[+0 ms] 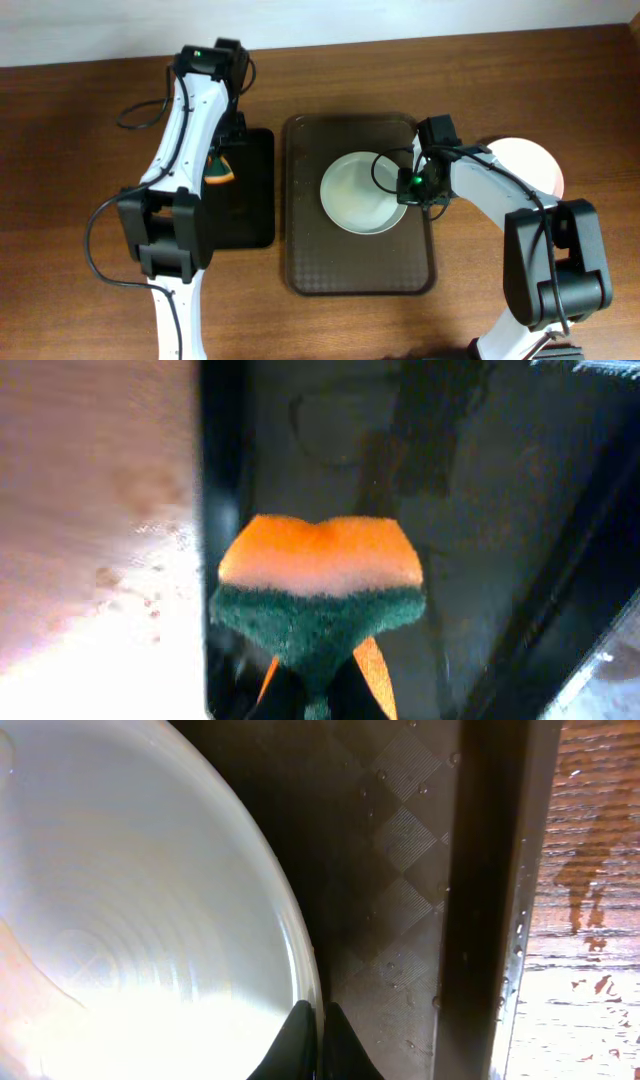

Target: Clean dirty plates on tray and stack at the side

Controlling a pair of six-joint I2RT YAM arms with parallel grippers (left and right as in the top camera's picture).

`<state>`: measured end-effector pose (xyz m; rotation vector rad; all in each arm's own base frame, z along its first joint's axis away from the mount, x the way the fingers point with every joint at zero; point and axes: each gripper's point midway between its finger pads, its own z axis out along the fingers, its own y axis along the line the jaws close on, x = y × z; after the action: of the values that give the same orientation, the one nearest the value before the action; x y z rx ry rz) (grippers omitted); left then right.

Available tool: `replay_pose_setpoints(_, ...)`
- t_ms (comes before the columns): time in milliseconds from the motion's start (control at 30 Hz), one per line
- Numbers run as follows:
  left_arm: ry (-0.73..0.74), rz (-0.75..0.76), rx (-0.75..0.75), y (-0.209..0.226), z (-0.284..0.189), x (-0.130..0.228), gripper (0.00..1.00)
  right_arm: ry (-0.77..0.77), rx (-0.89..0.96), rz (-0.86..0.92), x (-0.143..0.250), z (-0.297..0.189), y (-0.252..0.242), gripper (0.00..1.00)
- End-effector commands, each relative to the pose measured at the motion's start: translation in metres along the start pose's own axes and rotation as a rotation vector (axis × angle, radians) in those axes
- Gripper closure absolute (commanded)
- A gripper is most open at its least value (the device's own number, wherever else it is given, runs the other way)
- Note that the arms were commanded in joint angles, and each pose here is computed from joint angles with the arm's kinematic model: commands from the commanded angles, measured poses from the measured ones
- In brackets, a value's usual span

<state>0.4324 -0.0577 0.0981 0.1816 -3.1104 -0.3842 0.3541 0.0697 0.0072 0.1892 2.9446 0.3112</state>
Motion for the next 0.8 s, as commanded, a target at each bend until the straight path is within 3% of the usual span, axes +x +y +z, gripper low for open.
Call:
replay_pose_setpoints(0, 0.078, 0.096, 0.142, -0.017, 0.031, 0.010, 1.00, 0.014, 0.054, -0.008, 0.003, 0.005, -0.013, 0.96)
replay_pose_setpoints(33, 0.087, 0.140, 0.206, -0.025, 0.036, 0.012, 0.92, 0.015, 0.054, -0.008, 0.003, 0.005, -0.013, 0.95)
replay_pose_setpoints(67, 0.092, 0.168, 0.226, -0.026, 0.036, 0.013, 0.71, 0.019, 0.055, -0.007, 0.004, 0.005, -0.013, 0.95)
replay_pose_setpoints(100, 0.090, 0.183, 0.225, -0.025, 0.036, 0.012, 0.64, 0.022, 0.056, -0.007, 0.005, 0.005, -0.013, 0.95)
replay_pose_setpoints(167, 0.088, 0.169, 0.231, -0.017, 0.030, 0.013, 0.60, 0.023, 0.055, -0.040, 0.004, 0.005, -0.013, 0.95)
replay_pose_setpoints(267, 0.042, 0.115, 0.254, 0.009, 0.002, 0.012, 0.48, 0.014, 0.053, -0.095, 0.002, 0.005, -0.013, 0.79)
replay_pose_setpoints(333, -0.041, 0.058, 0.304, 0.033, -0.035, 0.011, 0.41, 0.006, 0.051, -0.095, 0.000, 0.005, -0.012, 0.96)
replay_pose_setpoints(400, -0.117, 0.006, 0.318, 0.060, -0.066, 0.014, 0.32, 0.013, 0.052, -0.094, -0.003, -0.003, -0.010, 0.96)
replay_pose_setpoints(433, -0.177, -0.047, 0.321, 0.086, -0.090, 0.020, 0.00, 0.001, 0.049, -0.098, -0.012, -0.021, -0.004, 0.96)
replay_pose_setpoints(567, -0.268, -0.139, 0.317, 0.128, -0.120, 0.030, 0.00, -0.053, 0.021, -0.245, -0.038, -0.078, 0.040, 0.96)
replay_pose_setpoints(667, -0.280, -0.155, 0.315, 0.135, -0.123, 0.032, 0.00, -0.170, -0.040, -0.378, -0.059, -0.111, 0.107, 0.96)
replay_pose_setpoints(767, -0.278, -0.154, 0.315, 0.135, -0.123, 0.032, 0.00, -0.309, -0.111, -0.525, -0.062, -0.114, 0.182, 0.96)
